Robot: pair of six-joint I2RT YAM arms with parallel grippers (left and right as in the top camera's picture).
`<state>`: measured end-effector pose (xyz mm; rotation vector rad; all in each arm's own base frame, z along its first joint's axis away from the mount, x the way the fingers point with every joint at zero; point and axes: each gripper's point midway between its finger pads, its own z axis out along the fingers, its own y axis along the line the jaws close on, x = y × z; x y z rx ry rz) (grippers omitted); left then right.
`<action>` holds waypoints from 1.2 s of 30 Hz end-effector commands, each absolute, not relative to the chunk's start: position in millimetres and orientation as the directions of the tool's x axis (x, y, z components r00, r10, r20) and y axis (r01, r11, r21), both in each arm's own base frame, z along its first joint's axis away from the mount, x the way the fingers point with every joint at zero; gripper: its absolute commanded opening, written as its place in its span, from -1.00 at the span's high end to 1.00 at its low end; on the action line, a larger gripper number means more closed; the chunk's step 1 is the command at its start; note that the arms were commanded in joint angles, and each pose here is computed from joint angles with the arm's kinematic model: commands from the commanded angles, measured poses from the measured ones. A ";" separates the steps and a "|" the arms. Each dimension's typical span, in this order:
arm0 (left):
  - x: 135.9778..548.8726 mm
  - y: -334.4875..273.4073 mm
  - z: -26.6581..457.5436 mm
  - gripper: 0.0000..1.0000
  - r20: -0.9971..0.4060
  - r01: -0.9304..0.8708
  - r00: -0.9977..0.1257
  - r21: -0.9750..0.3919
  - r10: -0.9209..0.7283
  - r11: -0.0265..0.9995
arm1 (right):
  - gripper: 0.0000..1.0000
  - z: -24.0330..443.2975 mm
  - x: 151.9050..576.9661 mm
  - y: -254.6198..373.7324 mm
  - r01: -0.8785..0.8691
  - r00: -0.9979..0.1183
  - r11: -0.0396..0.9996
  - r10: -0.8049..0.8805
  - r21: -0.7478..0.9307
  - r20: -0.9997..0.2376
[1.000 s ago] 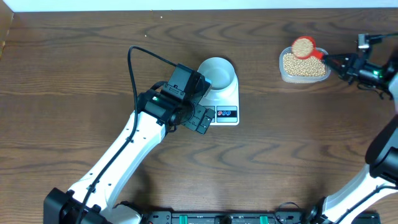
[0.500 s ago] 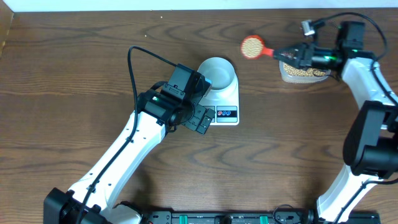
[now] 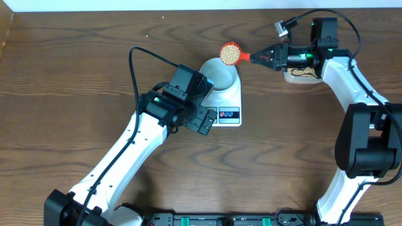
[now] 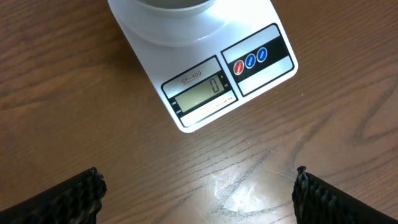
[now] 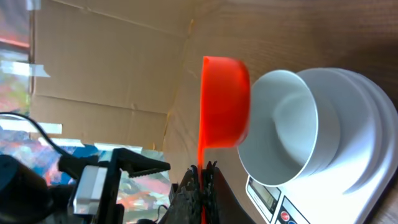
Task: Scoop item into bowl and weigh 50g on scale
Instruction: 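Carry the filled scoop left over the bowl on the scale, then tilt the scoop to pour chickpeas into the white bowl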
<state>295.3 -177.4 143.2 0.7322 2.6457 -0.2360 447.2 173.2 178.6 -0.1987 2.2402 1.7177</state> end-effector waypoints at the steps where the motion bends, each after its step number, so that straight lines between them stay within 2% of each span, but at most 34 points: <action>1: 297.5 -174.8 145.9 -0.96 -0.414 0.530 -0.781 -0.043 0.468 0.847 | 0.97 178.7 440.7 188.0 -0.310 -0.934 0.361 0.055 0.879 -0.352; 9: 297.5 -174.8 145.9 -0.96 -0.414 0.530 -0.781 -0.043 0.468 0.847 | 0.97 182.9 426.4 202.8 -0.371 -0.903 0.515 -0.007 0.772 -0.430; 17: 297.5 -174.8 145.9 -0.97 -0.414 0.530 -0.781 -0.043 0.468 0.847 | 0.97 199.6 422.2 195.1 -0.393 -0.842 0.726 -0.036 0.565 -0.539; 27: 297.5 -174.8 145.9 -0.96 -0.414 0.530 -0.781 -0.043 0.468 0.847 | 0.97 188.9 419.3 210.1 -0.405 -0.820 0.796 -0.098 0.450 -0.564; 36: 297.5 -174.8 145.9 -0.96 -0.414 0.530 -0.781 -0.043 0.468 0.847 | 0.97 186.6 417.7 215.6 -0.414 -0.811 0.809 -0.121 0.417 -0.572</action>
